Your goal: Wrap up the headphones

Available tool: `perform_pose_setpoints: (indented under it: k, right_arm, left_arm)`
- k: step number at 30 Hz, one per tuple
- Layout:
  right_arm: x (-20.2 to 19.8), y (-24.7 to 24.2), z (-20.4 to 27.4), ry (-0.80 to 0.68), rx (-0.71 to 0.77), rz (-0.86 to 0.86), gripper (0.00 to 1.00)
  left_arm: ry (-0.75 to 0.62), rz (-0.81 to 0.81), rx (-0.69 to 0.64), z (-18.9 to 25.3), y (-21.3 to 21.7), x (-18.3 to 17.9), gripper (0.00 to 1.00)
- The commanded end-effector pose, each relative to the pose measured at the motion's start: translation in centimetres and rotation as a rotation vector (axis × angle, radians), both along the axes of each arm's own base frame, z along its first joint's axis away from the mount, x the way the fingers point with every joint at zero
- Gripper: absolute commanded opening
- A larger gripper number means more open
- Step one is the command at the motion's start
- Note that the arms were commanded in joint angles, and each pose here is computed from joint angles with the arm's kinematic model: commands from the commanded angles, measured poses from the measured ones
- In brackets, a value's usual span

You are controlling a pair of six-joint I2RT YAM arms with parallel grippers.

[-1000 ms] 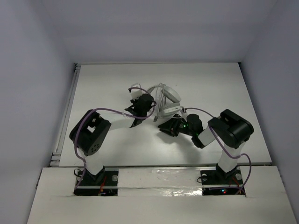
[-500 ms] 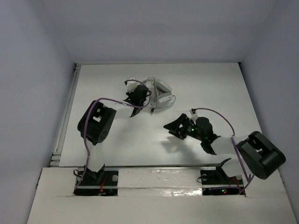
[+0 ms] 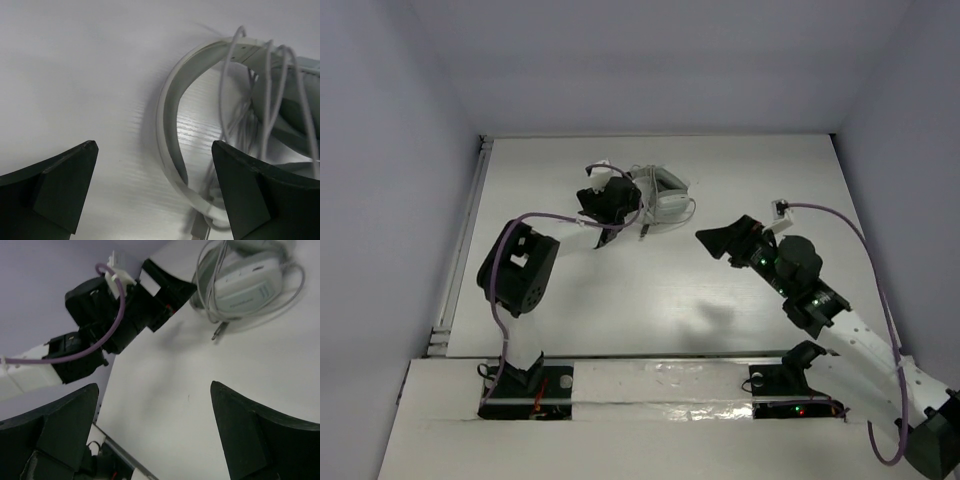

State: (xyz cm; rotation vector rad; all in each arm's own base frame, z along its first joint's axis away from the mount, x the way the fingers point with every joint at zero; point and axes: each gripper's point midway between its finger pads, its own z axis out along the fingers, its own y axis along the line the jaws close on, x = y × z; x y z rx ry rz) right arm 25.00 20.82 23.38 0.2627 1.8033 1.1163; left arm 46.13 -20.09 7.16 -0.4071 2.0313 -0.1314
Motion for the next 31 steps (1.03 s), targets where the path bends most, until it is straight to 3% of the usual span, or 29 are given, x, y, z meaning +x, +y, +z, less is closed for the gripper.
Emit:
perform_pose_setpoints:
  k: [1,8,13,20,24,31]
  right_arm:
    - [0.8,-2.9,0.4,-0.013,-0.167,-0.119,1.0]
    - [0.0,-5.3,7.2,-0.164,-0.194,-0.191,1.0]
    - [-1.7,-8.0,12.7,-0.292,-0.181,-0.269,1.0]
    - [-7.0,-14.3,20.8,-0.487,-0.096,-0.434,1.0]
    - [-7.1,-15.7,20.4,-0.482,-0.117,-0.498,1.0]
    - [-5.2,-13.5,18.7,-0.421,-0.137,-0.441,1.0]
  left_arm:
    - [-0.102,0.012,-0.067,6.2,0.7,-0.7,0.99]
    - [-0.259,-0.016,-0.165,14.9,3.3,-5.7,0.99]
    - [-0.274,-0.129,-0.232,18.5,3.1,-9.3,0.99]
    - [-0.546,-0.201,-0.309,29.9,7.8,-18.2,0.99]
    - [-0.538,-0.146,-0.251,30.3,10.6,-20.4,0.99]
    - [-0.492,-0.143,-0.201,27.8,11.3,-21.1,0.99]
